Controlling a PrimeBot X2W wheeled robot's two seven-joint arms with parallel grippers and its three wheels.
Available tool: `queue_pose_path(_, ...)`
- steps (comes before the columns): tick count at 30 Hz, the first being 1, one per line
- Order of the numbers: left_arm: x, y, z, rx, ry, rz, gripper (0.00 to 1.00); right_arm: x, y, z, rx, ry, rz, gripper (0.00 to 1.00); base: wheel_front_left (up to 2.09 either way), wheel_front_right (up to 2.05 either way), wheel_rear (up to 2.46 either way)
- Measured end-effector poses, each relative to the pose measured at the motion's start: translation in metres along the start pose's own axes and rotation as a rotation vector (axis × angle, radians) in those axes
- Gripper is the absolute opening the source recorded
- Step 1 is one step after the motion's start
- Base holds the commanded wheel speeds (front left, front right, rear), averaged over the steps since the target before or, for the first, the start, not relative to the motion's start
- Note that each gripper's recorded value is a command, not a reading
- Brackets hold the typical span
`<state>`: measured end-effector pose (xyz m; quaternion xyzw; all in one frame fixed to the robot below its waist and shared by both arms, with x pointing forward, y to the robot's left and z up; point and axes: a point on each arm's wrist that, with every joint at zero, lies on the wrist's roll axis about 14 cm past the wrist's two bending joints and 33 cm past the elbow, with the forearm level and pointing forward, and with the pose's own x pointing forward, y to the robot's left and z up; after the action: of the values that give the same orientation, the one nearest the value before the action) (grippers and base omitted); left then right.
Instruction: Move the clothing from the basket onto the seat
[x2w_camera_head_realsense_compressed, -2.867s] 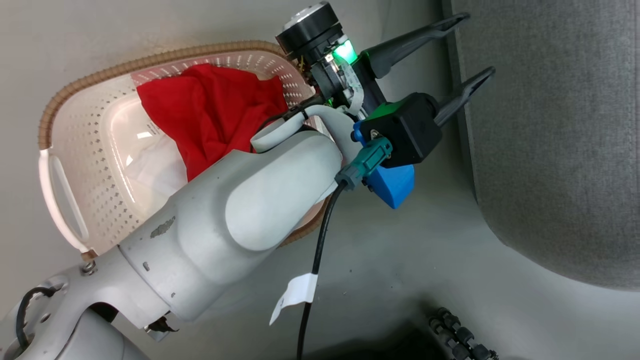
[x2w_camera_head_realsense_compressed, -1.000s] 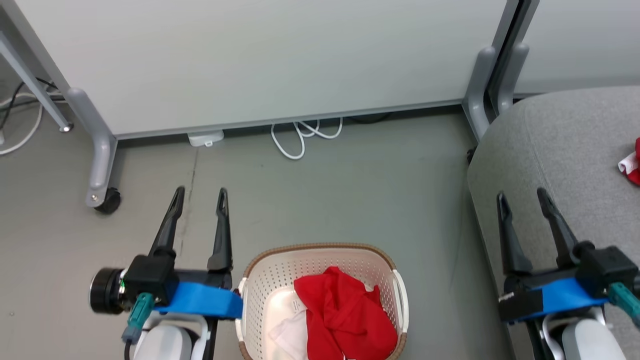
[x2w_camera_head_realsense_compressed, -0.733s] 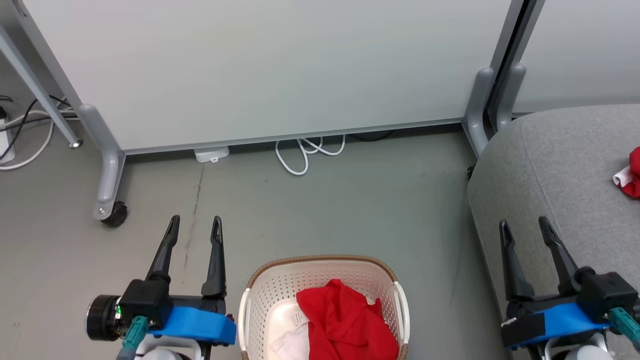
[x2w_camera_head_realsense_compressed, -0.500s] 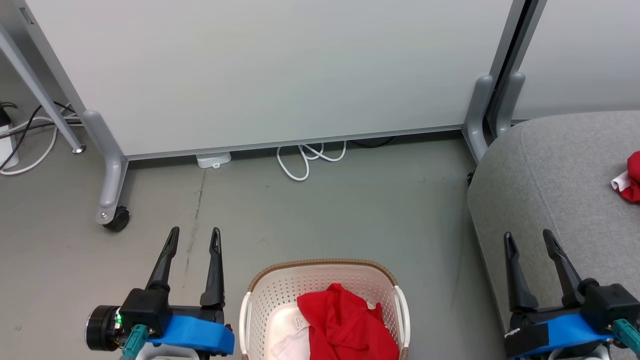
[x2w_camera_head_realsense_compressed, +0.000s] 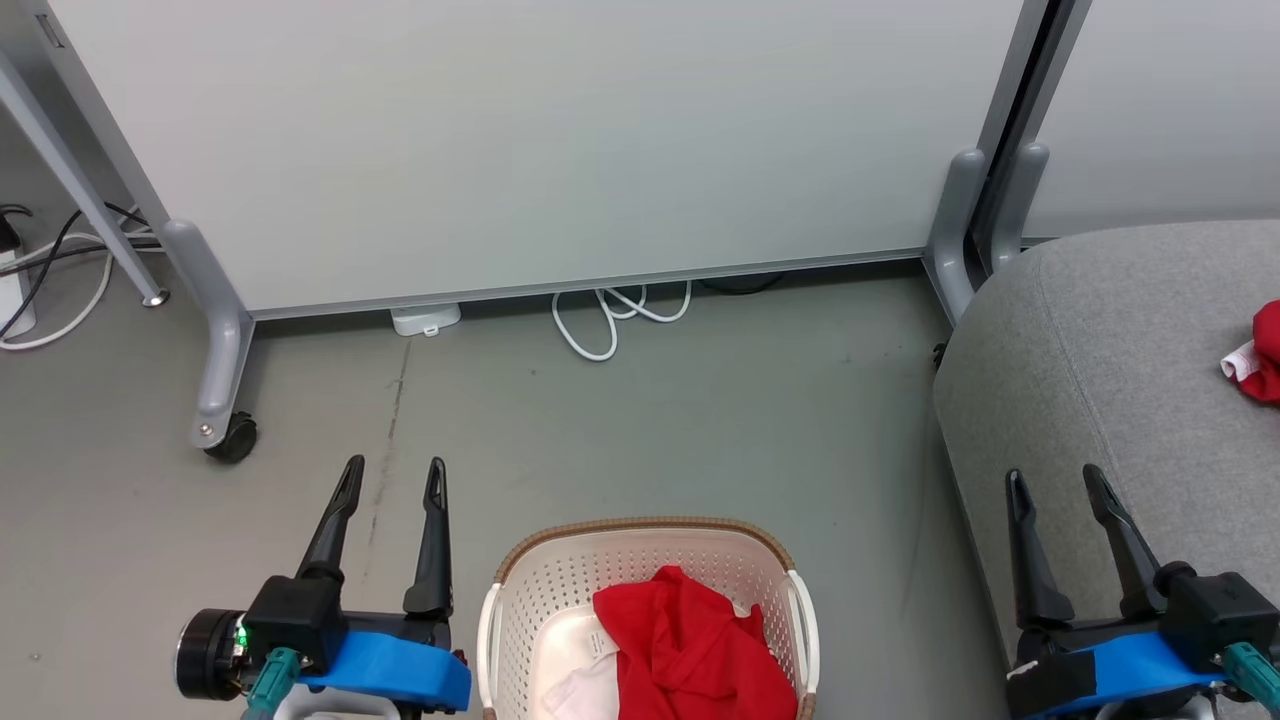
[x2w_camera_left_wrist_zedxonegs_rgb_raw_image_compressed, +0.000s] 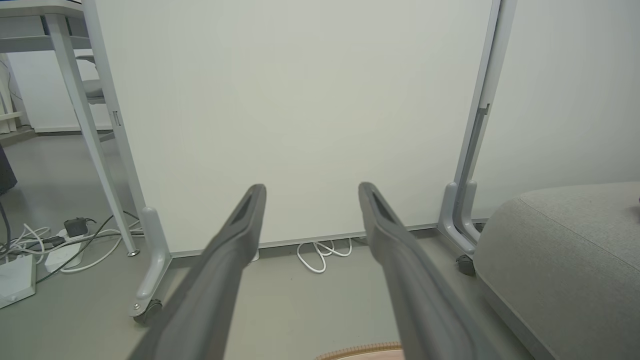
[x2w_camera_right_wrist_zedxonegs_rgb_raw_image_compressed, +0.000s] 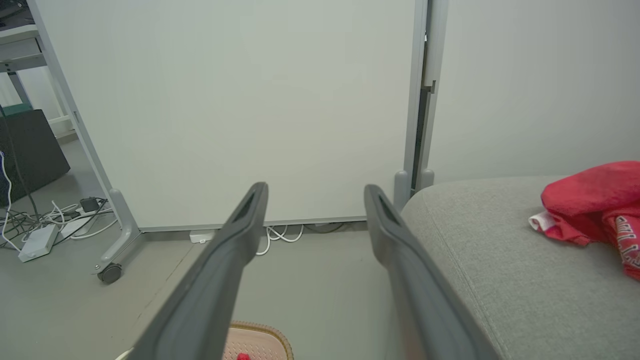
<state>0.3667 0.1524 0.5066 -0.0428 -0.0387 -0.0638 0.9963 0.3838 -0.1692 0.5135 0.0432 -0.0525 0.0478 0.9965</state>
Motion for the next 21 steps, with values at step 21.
queue_pose_path(21, 0.068, -0.063, -0.074, -0.01, 0.224, -0.245, 1.0, 0.038, -0.012, -0.01, 0.003, 0.004, -0.025, 1.0, 0.0, 0.0, 0.0)
